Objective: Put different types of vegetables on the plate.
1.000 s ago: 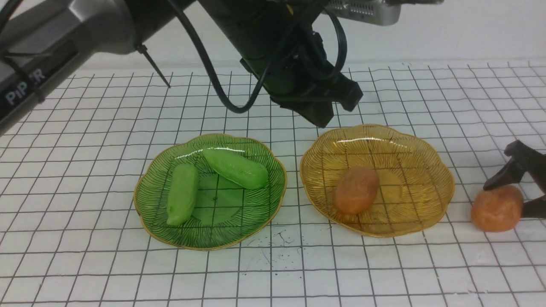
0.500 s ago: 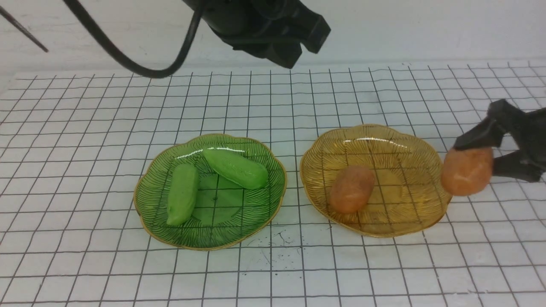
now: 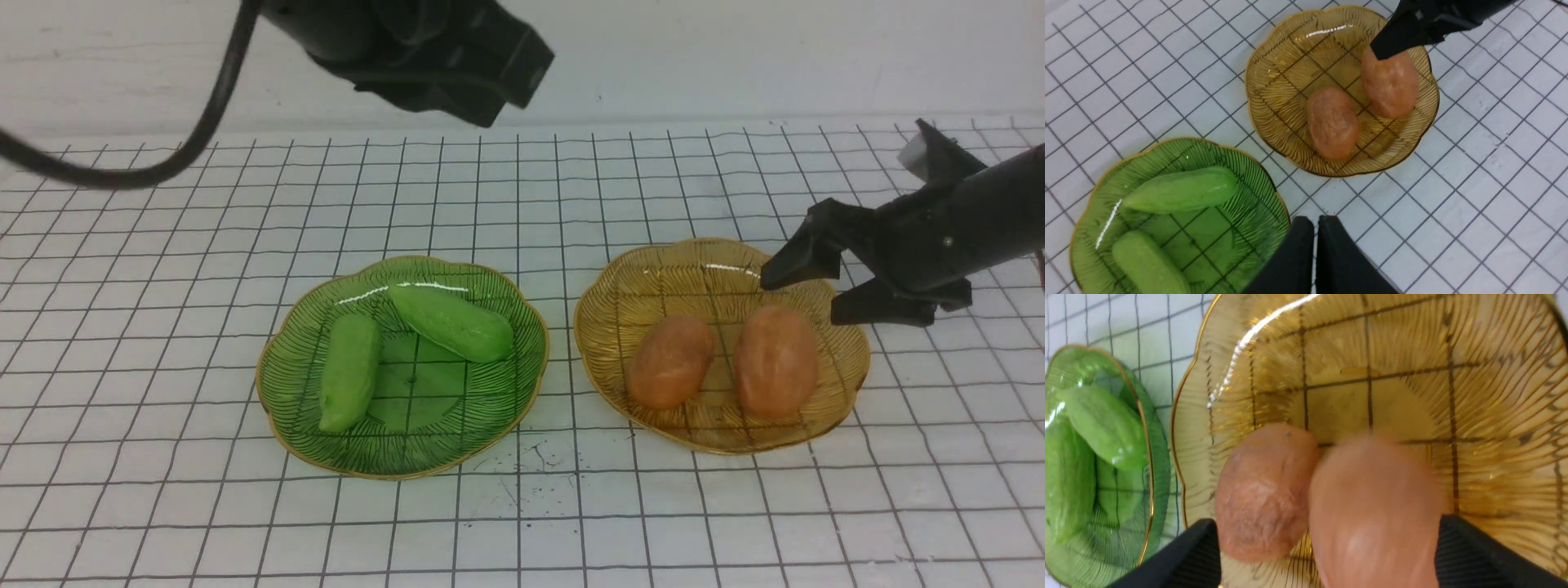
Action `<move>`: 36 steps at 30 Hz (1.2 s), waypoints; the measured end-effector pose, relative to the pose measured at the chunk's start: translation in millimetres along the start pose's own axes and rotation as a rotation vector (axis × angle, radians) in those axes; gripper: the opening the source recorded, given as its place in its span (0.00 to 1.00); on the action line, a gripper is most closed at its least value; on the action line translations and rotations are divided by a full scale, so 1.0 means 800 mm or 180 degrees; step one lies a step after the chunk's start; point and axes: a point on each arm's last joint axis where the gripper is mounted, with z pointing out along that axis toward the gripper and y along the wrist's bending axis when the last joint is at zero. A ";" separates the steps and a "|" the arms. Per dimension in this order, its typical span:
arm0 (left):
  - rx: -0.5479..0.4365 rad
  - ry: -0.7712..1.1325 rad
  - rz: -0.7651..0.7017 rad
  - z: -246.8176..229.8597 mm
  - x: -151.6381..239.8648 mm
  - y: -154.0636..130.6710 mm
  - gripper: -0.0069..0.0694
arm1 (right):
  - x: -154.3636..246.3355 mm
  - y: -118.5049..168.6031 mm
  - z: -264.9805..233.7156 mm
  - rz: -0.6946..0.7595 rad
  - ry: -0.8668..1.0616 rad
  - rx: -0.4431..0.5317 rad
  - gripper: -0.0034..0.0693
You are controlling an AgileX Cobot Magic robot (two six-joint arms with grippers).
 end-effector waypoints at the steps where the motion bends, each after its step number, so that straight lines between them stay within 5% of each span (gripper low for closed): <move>1: -0.0028 -0.0004 -0.0028 -0.008 0.007 0.000 0.08 | -0.001 0.001 -0.002 -0.0001 0.0039 0.0008 0.97; 4: -0.0081 -0.0053 -0.0082 -0.030 0.021 -0.001 0.08 | -0.003 0.009 -0.011 -0.0023 0.0210 0.0010 0.97; 7: -0.0118 -0.0142 -0.0173 -0.060 0.044 -0.003 0.08 | -0.008 0.023 -0.030 -0.0195 0.0416 -0.0023 0.86; 10: -0.0130 -0.0236 -0.0266 -0.089 0.071 -0.007 0.08 | -0.014 0.045 -0.068 -0.0428 0.0258 0.0009 0.63; 14: -0.0158 -0.0371 -0.0437 -0.127 0.122 -0.012 0.08 | -0.002 0.096 -0.164 -0.0866 -0.0337 0.0052 0.18; 17: -0.0215 -0.0467 -0.0553 -0.150 0.165 -0.015 0.08 | 0.033 0.131 -0.238 -0.1142 -0.0753 0.0083 0.06; 22: -0.0272 -0.0740 -0.0664 -0.171 0.229 -0.019 0.08 | 0.118 0.170 -0.347 -0.1592 -0.1776 0.0180 0.03; 25: -0.0302 -0.1080 -0.0662 -0.171 0.277 -0.022 0.08 | 0.216 0.172 -0.406 -0.1826 -0.2865 0.0309 0.03; 26: -0.0301 -0.1106 -0.0662 -0.174 0.280 -0.022 0.08 | 0.214 0.170 -0.404 -0.1811 -0.2877 0.0319 0.03; 29: -0.0340 -0.1335 -0.0627 -0.160 0.311 -0.023 0.08 | 0.310 0.150 -0.424 -0.1853 -0.4064 0.0251 0.03; 36: -0.0321 -0.1374 -0.0641 -0.135 0.330 -0.024 0.08 | 0.362 0.096 -0.367 -0.1656 -0.4400 0.0206 0.03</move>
